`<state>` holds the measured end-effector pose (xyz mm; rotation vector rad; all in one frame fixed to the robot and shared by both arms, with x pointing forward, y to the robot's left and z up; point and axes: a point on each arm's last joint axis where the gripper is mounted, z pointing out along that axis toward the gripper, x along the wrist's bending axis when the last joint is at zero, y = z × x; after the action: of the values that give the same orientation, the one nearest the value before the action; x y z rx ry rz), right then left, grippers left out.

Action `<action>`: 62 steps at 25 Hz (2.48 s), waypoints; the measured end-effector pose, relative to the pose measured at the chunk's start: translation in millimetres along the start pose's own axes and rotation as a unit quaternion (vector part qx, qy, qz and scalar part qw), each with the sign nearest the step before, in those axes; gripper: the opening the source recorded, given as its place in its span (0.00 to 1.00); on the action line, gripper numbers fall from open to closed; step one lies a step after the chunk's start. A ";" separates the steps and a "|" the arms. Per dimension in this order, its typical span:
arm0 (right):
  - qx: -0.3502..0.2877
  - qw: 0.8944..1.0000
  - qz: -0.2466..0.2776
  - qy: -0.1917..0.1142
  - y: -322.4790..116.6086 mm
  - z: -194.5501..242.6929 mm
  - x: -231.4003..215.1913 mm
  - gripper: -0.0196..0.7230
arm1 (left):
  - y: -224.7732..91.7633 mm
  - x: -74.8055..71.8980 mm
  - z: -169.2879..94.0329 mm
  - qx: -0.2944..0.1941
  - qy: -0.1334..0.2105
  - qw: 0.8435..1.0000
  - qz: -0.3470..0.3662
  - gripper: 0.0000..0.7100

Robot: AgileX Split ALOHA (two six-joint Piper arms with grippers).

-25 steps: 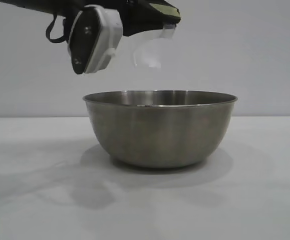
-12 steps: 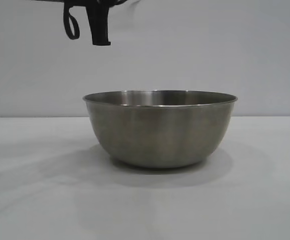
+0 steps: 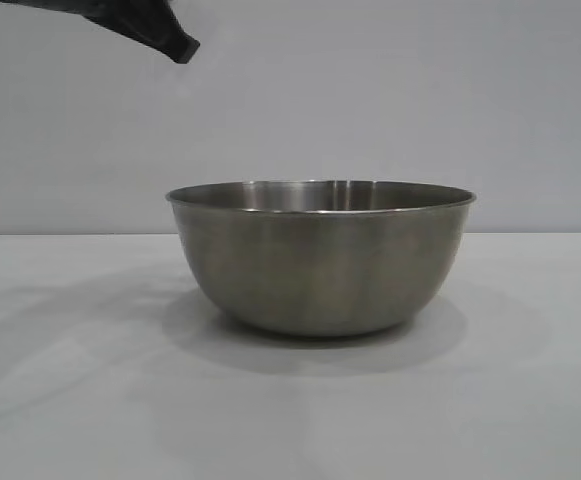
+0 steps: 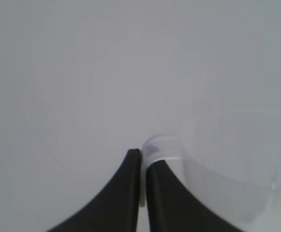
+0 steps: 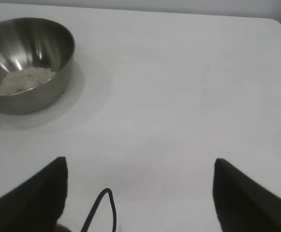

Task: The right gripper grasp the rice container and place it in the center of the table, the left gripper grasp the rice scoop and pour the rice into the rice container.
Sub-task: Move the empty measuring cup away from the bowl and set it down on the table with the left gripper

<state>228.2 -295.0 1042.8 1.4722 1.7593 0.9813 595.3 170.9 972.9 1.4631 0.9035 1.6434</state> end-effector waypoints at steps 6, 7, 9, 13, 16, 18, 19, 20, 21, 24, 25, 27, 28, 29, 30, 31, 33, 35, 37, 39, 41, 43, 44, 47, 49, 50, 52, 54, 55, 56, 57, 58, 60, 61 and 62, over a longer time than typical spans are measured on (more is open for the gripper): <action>0.000 1.000 0.000 0.000 0.0 0.0 0.0 0.80 | -35.3 -12.0 0.9 0.066 0.002 0.996 -0.054 0.00; 0.000 1.000 0.000 0.000 0.0 0.0 0.0 0.80 | -40.1 -10.8 0.2 0.072 0.003 0.995 -0.070 0.00; 0.000 1.000 0.000 0.000 0.0 0.0 0.0 0.80 | -51.4 -4.8 -1.5 0.088 0.011 0.989 -0.114 0.00; 0.000 1.000 0.000 0.000 0.0 0.0 0.0 0.80 | -71.5 8.3 -6.8 0.104 0.007 0.979 -0.173 0.00; 0.000 1.000 0.000 0.000 0.0 0.0 0.0 0.80 | -79.3 7.7 -9.3 0.101 -0.025 0.979 -0.174 0.00; 0.000 1.000 0.000 0.000 0.0 0.0 0.0 0.80 | -83.2 3.3 -10.1 0.103 -0.039 0.979 -0.169 0.00; 0.000 1.000 0.000 0.000 0.0 0.0 0.0 0.80 | -86.5 0.6 -10.5 0.106 -0.045 0.979 -0.167 0.00; 0.000 1.000 0.000 0.000 0.0 0.0 0.0 0.80 | -90.3 -2.4 -11.1 0.110 -0.051 0.979 -0.162 0.00; 0.000 1.000 0.000 0.000 0.0 0.0 0.0 0.80 | -94.0 -4.5 -11.6 0.115 -0.054 0.979 -0.161 0.00; 0.000 1.000 0.000 0.000 0.0 0.0 0.0 0.80 | -108.9 -10.3 -17.1 0.125 -0.054 0.977 -0.161 0.00; 0.000 1.000 0.000 0.000 0.0 0.0 0.0 0.80 | -113.8 -11.7 -20.1 0.130 -0.054 0.977 -0.162 0.00; 0.000 1.000 0.000 0.000 0.0 0.0 0.0 0.80 | -124.8 -16.5 -25.5 0.148 -0.061 0.973 -0.167 0.00; 0.000 1.000 0.000 0.000 0.0 0.0 0.0 0.80 | -128.6 -18.2 -27.5 0.153 -0.064 0.971 -0.170 0.00; 0.000 1.000 0.000 0.000 0.0 0.0 0.0 0.80 | -131.7 -20.0 -28.7 0.156 -0.066 0.970 -0.174 0.00; 0.000 1.000 0.000 0.000 0.0 0.0 0.0 0.80 | -133.0 -21.0 -29.0 0.152 -0.067 0.970 -0.176 0.00; 0.000 1.000 0.000 0.000 0.0 0.0 0.0 0.80 | -134.1 -21.8 -29.2 0.150 -0.067 0.970 -0.178 0.00; 0.000 1.000 0.000 0.000 0.0 0.0 0.0 0.80 | -134.7 -22.3 -29.3 0.145 -0.067 0.971 -0.179 0.00; 0.000 1.000 0.000 0.000 0.0 0.0 0.0 0.80 | -135.0 -22.7 -29.4 0.144 -0.068 0.971 -0.179 0.00; 0.000 1.000 0.000 0.000 0.0 0.0 0.0 0.80 | -135.0 -22.7 -29.4 0.144 -0.068 0.971 -0.179 0.00; 0.000 1.000 0.000 0.000 0.0 0.0 0.0 0.80 | -135.1 -22.5 -29.4 0.145 -0.067 0.971 -0.179 0.00; 0.000 1.000 0.000 0.000 0.0 0.0 0.0 0.80 | -135.8 -21.4 -29.4 0.147 -0.060 0.971 -0.181 0.00; 0.000 1.000 0.000 0.000 0.0 0.0 0.0 0.80 | -136.9 -21.2 -29.7 0.153 -0.057 0.970 -0.182 0.07; 0.000 1.000 0.000 0.000 0.0 0.0 0.0 0.80 | -138.1 -21.6 -30.3 0.158 -0.058 0.969 -0.182 0.07; 0.000 1.000 0.000 0.000 0.0 0.0 0.0 0.80 | -141.2 -22.3 -32.8 0.167 -0.060 0.968 -0.180 0.28; 0.000 1.000 0.000 0.000 0.0 0.0 0.0 0.80 | -144.0 -22.5 -36.1 0.174 -0.062 0.967 -0.177 0.30; 0.000 1.000 0.000 0.000 0.0 0.0 0.0 0.80 | -145.1 -22.5 -37.6 0.177 -0.063 0.966 -0.176 0.30; 0.000 1.000 0.000 0.000 0.0 0.0 0.0 0.80 | -145.3 -22.6 -37.8 0.179 -0.064 0.966 -0.176 0.30; 0.000 1.000 0.000 0.000 0.0 0.0 0.0 0.80 | -145.2 -22.7 -37.8 0.178 -0.064 0.966 -0.175 0.36; 0.000 1.000 0.000 0.000 0.0 0.0 0.0 0.80 | -144.7 -22.5 -38.0 0.178 -0.065 0.966 -0.175 0.34; 0.000 1.000 0.000 0.000 0.0 0.0 0.0 0.80 | -143.4 -22.2 -38.8 0.176 -0.069 0.966 -0.175 0.34; 0.000 1.000 0.000 0.000 0.0 0.0 0.0 0.80 | -140.5 -20.7 -39.9 0.173 -0.072 0.967 -0.175 0.34; 0.000 1.000 0.000 0.000 0.0 0.0 0.0 0.80 | -136.8 -19.0 -40.6 0.168 -0.074 0.967 -0.175 0.34; 0.000 1.000 0.000 0.000 0.0 0.0 0.0 0.80 | -131.6 -15.4 -44.6 0.165 -0.079 0.968 -0.174 0.34; 0.000 1.000 0.000 0.000 0.0 0.0 0.0 0.80 | -129.4 -13.5 -46.4 0.163 -0.080 0.968 -0.174 0.34; 0.000 1.000 0.000 0.000 0.0 0.0 0.0 0.80 | -128.4 -12.0 -49.1 0.165 -0.081 0.968 -0.173 0.34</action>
<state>228.2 -295.0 1042.8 1.4722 1.7593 0.9813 557.0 219.9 849.7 1.5250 1.3001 1.1390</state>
